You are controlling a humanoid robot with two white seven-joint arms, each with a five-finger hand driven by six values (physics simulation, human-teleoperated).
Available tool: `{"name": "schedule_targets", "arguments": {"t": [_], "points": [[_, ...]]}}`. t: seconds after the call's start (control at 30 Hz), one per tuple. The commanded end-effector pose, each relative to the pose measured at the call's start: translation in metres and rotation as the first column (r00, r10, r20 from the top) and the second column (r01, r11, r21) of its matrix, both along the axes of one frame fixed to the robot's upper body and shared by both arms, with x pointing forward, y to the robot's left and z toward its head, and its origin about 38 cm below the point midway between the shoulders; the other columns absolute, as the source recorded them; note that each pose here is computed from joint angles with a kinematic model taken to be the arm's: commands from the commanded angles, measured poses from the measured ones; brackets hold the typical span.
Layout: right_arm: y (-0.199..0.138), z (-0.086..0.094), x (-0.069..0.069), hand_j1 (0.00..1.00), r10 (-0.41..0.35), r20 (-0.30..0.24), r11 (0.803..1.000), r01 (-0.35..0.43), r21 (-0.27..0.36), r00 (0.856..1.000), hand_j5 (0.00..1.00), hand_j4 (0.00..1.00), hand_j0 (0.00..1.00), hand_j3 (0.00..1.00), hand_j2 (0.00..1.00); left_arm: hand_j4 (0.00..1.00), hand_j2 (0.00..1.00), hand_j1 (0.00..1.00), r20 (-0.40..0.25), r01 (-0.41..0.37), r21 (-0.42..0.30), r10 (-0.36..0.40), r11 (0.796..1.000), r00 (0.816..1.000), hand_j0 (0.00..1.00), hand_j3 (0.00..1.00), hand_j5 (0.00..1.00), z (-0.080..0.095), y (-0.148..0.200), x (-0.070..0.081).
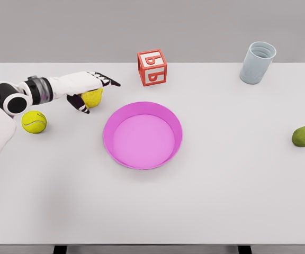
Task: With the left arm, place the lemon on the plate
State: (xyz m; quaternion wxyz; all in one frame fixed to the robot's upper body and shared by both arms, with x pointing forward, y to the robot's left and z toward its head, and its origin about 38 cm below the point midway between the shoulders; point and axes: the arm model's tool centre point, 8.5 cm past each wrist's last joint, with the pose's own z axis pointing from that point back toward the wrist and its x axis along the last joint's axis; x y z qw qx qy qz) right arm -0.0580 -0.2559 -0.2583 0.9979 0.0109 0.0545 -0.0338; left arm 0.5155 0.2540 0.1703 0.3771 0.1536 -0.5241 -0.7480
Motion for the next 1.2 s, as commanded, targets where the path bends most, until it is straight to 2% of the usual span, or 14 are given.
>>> {"name": "schedule_targets", "arguments": {"t": [0.0, 0.27, 0.33, 0.5, 1.17], "points": [[0.0, 0.0, 0.0, 1.0, 0.0, -0.001, 1.0, 0.0, 0.001, 1.0, 1.0, 1.0, 1.0, 1.0, 1.0, 1.0, 1.0, 1.0, -0.001, 0.002, -0.008, -0.002, 1.0, 1.0, 1.0, 1.0, 1.0, 0.0, -0.003, 0.0], [0.0, 0.0, 0.0, 1.0, 0.0, -0.001, 1.0, 0.0, 0.001, 1.0, 1.0, 1.0, 1.0, 1.0, 1.0, 1.0, 1.0, 1.0, -0.015, -0.035, -0.012, 0.035, 0.999, 0.999, 1.0, 1.0, 1.0, -0.003, 0.0, 0.002], [0.0, 0.0, 0.0, 1.0, 0.0, 0.001, 1.0, 0.0, 0.0, 1.0, 1.0, 1.0, 1.0, 1.0, 1.0, 1.0, 1.0, 1.0, -0.032, -0.109, -0.011, 0.109, 0.994, 0.994, 1.0, 1.0, 1.0, -0.003, 0.003, 0.006], [0.0, 0.0, 0.0, 1.0, 0.0, 0.001, 1.0, 0.0, 0.0, 1.0, 1.0, 1.0, 1.0, 1.0, 1.0, 1.0, 1.0, 1.0, -0.056, -0.197, -0.007, 0.196, 0.98, 0.979, 1.0, 1.0, 1.0, -0.005, 0.01, 0.011], [0.0, 0.0, 0.0, 1.0, 0.0, -0.001, 1.0, 0.0, 0.001, 1.0, 1.0, 1.0, 1.0, 1.0, 1.0, 1.0, 1.0, 1.0, -0.082, -0.216, 0.003, 0.215, 0.976, 0.973, 1.0, 1.0, 1.0, -0.016, 0.015, 0.009]]}}
